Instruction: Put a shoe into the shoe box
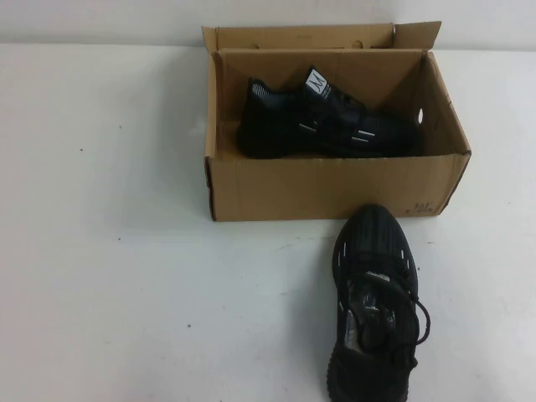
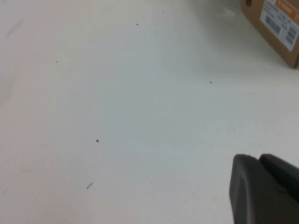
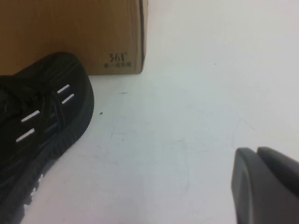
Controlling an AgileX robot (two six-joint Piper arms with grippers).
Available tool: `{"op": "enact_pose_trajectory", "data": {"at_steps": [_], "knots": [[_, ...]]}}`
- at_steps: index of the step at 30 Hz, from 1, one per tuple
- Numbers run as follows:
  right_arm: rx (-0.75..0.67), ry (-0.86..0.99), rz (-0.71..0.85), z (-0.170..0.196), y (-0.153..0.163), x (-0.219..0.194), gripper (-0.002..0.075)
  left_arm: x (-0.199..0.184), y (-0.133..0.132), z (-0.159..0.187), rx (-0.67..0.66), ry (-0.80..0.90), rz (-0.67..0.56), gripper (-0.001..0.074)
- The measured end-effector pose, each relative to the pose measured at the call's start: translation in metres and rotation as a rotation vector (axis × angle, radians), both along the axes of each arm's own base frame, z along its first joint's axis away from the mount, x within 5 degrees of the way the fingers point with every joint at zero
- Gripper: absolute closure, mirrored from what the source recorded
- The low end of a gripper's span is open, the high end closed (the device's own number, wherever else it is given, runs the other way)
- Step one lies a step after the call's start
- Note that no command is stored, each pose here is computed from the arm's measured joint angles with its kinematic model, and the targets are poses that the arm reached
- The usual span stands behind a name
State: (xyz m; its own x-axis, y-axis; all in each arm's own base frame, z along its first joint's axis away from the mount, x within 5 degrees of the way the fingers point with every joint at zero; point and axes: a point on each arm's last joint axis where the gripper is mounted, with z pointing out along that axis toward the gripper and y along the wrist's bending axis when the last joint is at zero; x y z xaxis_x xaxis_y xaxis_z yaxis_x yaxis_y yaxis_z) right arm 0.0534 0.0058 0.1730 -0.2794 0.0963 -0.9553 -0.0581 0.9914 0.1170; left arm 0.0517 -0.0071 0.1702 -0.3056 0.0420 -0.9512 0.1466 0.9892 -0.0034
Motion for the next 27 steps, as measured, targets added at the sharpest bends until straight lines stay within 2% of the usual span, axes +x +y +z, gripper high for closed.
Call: {"op": "enact_pose_trajectory", "data": {"at_steps": [27], "knots": [[0.000, 0.000, 0.000, 0.0000, 0.0000, 0.0000, 0.0743, 0.0001, 0.0005, 0.0000, 0.015, -0.003, 0.001, 0.0736]]}}
